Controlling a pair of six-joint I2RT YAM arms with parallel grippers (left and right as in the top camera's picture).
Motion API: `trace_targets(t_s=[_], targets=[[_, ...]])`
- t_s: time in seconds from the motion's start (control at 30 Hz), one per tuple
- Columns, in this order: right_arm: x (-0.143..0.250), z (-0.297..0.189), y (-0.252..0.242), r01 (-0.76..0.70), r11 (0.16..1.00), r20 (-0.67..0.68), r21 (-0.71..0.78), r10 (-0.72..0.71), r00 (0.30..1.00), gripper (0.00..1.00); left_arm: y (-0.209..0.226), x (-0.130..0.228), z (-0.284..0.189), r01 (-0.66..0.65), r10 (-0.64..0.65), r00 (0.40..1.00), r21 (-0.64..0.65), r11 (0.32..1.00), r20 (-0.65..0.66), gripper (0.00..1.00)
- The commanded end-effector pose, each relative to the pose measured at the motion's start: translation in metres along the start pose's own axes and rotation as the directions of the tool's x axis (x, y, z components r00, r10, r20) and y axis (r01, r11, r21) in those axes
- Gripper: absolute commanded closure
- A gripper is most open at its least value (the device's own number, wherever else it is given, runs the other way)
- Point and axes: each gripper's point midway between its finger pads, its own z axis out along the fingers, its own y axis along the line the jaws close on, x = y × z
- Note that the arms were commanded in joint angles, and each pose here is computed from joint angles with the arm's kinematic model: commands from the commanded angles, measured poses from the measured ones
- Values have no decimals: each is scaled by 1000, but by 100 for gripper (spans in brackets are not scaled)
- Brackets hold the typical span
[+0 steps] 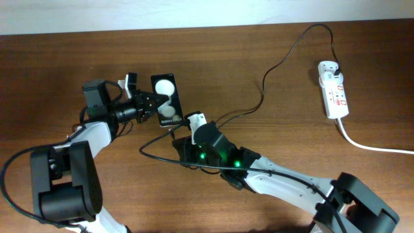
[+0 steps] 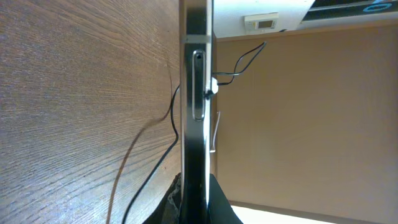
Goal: Plug charger to phone and switch on socket
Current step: 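Align and push the USB-C plug into the phone's bottom port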
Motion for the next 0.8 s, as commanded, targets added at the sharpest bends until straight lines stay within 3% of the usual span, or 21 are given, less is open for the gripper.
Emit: trace_targets(t_s=[0.0, 0.2, 0.77], targets=[[-6, 2, -3, -8, 1000, 31, 9, 7, 999, 96, -7, 3, -1, 10, -10, 1000, 29, 1000, -24, 100], [-12, 1, -12, -59, 997, 69, 58, 55, 996, 96, -7, 3, -1, 37, -36, 999, 29, 999, -24, 100], [-7, 2, -6, -102, 994, 44, 26, 101, 994, 96, -6, 3, -1, 94, -93, 995, 25, 995, -22, 100]])
